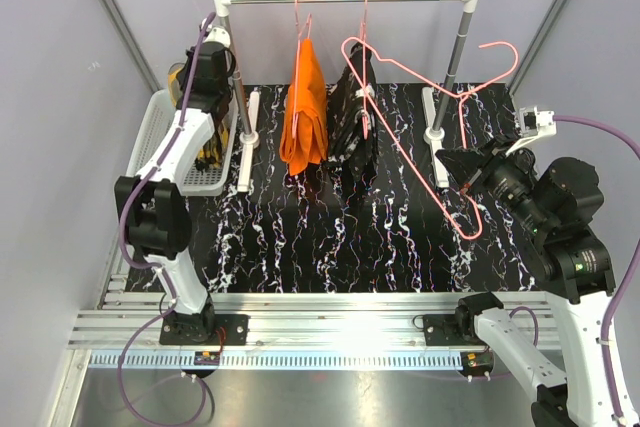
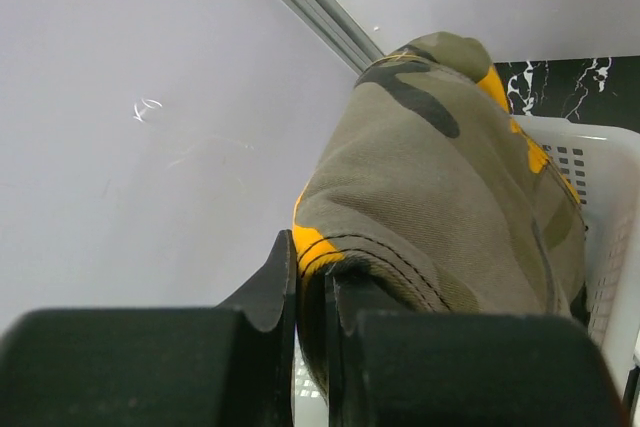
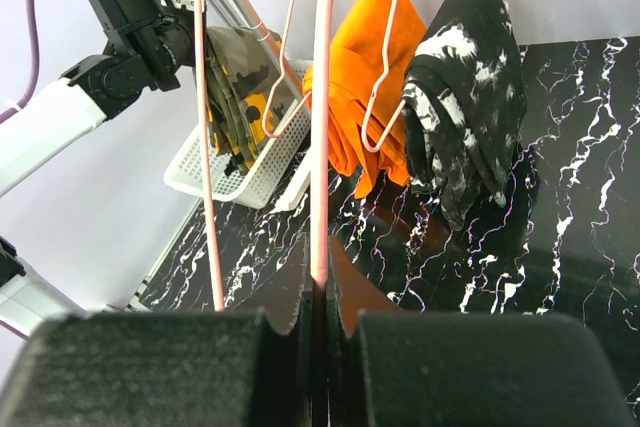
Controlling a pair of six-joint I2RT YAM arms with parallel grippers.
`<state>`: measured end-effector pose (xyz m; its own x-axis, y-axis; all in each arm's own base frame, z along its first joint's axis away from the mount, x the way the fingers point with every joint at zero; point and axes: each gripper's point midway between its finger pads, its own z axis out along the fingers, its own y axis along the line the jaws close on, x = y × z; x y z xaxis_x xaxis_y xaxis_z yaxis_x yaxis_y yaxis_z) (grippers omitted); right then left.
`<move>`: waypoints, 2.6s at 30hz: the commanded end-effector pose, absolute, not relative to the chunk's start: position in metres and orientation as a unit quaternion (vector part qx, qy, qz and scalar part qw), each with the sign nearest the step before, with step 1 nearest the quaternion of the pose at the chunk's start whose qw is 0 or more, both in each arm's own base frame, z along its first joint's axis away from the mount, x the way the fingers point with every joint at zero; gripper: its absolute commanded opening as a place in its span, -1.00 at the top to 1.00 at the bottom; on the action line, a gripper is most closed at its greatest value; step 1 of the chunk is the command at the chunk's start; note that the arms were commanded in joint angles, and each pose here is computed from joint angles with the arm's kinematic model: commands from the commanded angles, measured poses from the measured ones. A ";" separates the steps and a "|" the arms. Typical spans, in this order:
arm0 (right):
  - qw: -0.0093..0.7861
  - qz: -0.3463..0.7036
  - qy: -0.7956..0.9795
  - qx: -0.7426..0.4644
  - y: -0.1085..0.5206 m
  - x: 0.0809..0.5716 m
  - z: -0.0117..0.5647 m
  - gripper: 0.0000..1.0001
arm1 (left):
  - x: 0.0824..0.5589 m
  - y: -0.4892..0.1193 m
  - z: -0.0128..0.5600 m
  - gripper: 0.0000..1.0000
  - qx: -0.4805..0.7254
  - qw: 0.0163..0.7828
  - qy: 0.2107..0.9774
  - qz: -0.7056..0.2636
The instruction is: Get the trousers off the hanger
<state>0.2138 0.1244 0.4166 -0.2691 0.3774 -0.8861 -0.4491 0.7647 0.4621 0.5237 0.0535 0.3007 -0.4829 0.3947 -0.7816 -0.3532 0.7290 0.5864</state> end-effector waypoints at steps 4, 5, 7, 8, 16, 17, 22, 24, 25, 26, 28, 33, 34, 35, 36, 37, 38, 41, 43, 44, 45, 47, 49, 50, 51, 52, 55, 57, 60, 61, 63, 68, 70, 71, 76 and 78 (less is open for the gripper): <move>0.616 0.359 0.701 -0.036 0.131 0.217 0.429 1.00 | 0.502 0.089 0.365 1.00 -0.111 0.564 0.721 0.387; 0.615 0.361 0.701 -0.036 0.131 0.217 0.429 1.00 | 0.495 0.095 0.376 1.00 -0.128 0.571 0.713 0.387; 0.616 0.363 0.699 -0.035 0.131 0.217 0.430 1.00 | 0.478 0.115 0.398 1.00 -0.163 0.576 0.698 0.394; 0.616 0.364 0.698 -0.034 0.132 0.218 0.430 1.00 | 0.466 0.123 0.415 1.00 -0.178 0.584 0.685 0.397; 0.611 0.377 0.695 -0.038 0.137 0.220 0.432 1.00 | 0.412 0.144 0.464 1.00 -0.204 0.604 0.636 0.434; 0.611 0.377 0.695 -0.038 0.137 0.219 0.433 1.00 | 0.412 0.145 0.455 1.00 -0.195 0.595 0.643 0.442; 0.611 0.377 0.695 -0.041 0.137 0.220 0.431 1.00 | 0.429 0.147 0.418 1.00 -0.169 0.564 0.660 0.466; 0.612 0.377 0.694 -0.044 0.137 0.219 0.431 1.00 | 0.445 0.143 0.395 1.00 -0.150 0.551 0.678 0.462; 0.613 0.377 0.693 -0.043 0.137 0.218 0.432 1.00 | 0.459 0.140 0.375 1.00 -0.136 0.536 0.691 0.465; 0.615 0.376 0.692 -0.043 0.136 0.218 0.432 1.00 | 0.469 0.135 0.362 1.00 -0.124 0.527 0.699 0.466; 0.615 0.375 0.692 -0.044 0.136 0.217 0.432 1.00 | 0.482 0.131 0.343 1.00 -0.103 0.506 0.710 0.478; 0.620 0.373 0.689 -0.044 0.134 0.213 0.437 1.00 | 0.517 0.112 0.288 1.00 -0.072 0.464 0.748 0.468; 0.621 0.374 0.688 -0.045 0.134 0.211 0.438 1.00 | 0.524 0.108 0.294 1.00 -0.093 0.481 0.749 0.446; 0.620 0.374 0.688 -0.045 0.134 0.211 0.438 1.00 | 0.527 0.104 0.282 1.00 -0.081 0.468 0.766 0.434; 0.620 0.375 0.688 -0.044 0.134 0.210 0.438 1.00 | 0.529 0.102 0.281 1.00 -0.085 0.470 0.769 0.424; 0.621 0.374 0.687 -0.042 0.133 0.210 0.438 1.00 | 0.533 0.099 0.286 1.00 -0.100 0.484 0.768 0.407; 0.621 0.374 0.687 -0.042 0.133 0.210 0.437 1.00 | 0.534 0.095 0.276 0.86 -0.087 0.475 0.784 0.391; 0.620 0.376 0.688 -0.040 0.134 0.210 0.437 1.00 | 0.535 0.088 0.271 0.19 -0.092 0.481 0.794 0.360; 0.619 0.377 0.688 -0.039 0.134 0.211 0.437 1.00 | 0.533 0.083 0.280 0.02 -0.106 0.497 0.794 0.333; 0.619 0.377 0.688 -0.039 0.134 0.211 0.437 1.00 | 0.533 0.077 0.282 0.01 -0.104 0.502 0.799 0.315; 0.619 0.377 0.688 -0.039 0.134 0.211 0.437 1.00 | 0.531 0.075 0.288 0.01 -0.108 0.511 0.798 0.300; 0.617 0.376 0.690 -0.037 0.134 0.213 0.435 1.00 | 0.528 0.062 0.309 -0.19 -0.106 0.543 0.796 0.245; 0.615 0.373 0.693 -0.036 0.134 0.215 0.434 1.00 | 0.519 0.061 0.334 -0.39 -0.118 0.571 0.784 0.211; 0.618 0.367 0.695 -0.034 0.132 0.217 0.433 1.00 | 0.518 0.058 0.339 -0.69 -0.116 0.582 0.783 0.186; 0.617 0.365 0.696 -0.032 0.131 0.218 0.432 1.00 | 0.515 0.059 0.338 -0.86 -0.135 0.586 0.782 0.164; 0.617 0.361 0.698 -0.030 0.130 0.220 0.430 1.00 | 0.511 0.070 0.342 -0.98 -0.150 0.590 0.779 0.152; 0.617 0.348 0.705 -0.023 0.127 0.226 0.425 0.99 | 0.504 0.082 0.344 -0.98 -0.167 0.602 0.776 0.085; 0.616 0.346 0.707 -0.022 0.127 0.229 0.423 0.99 | 0.505 0.094 0.331 -0.98 -0.184 0.586 0.784 0.091; 0.613 0.336 0.714 -0.025 0.127 0.237 0.418 1.00 | 0.512 0.112 0.292 -0.98 -0.213 0.527 0.816 0.105; 0.612 0.329 0.719 -0.023 0.126 0.241 0.416 1.00 | 0.514 0.118 0.279 -0.98 -0.227 0.511 0.822 0.107; 0.622 0.296 0.724 -0.019 0.116 0.247 0.415 1.00 | 0.521 0.122 0.237 -0.94 -0.238 0.460 0.849 0.109; 0.658 0.196 0.727 0.014 0.080 0.259 0.420 1.00 | 0.524 0.121 0.151 -0.70 -0.246 0.348 0.900 0.096; 0.671 0.178 0.720 0.022 0.072 0.260 0.428 1.00 | 0.520 0.122 0.119 -0.59 -0.268 0.314 0.908 0.077; 0.677 0.161 0.718 0.028 0.066 0.262 0.429 1.00 | 0.519 0.122 0.107 -0.59 -0.277 0.301 0.910 0.068; 0.689 0.098 0.717 0.035 0.048 0.281 0.434 1.00 | 0.509 0.114 0.030 -0.58 -0.305 0.213 0.928 -0.011; 0.682 0.081 0.726 0.037 0.046 0.293 0.429 1.00 | 0.513 0.105 0.024 -0.59 -0.302 0.200 0.931 -0.038</move>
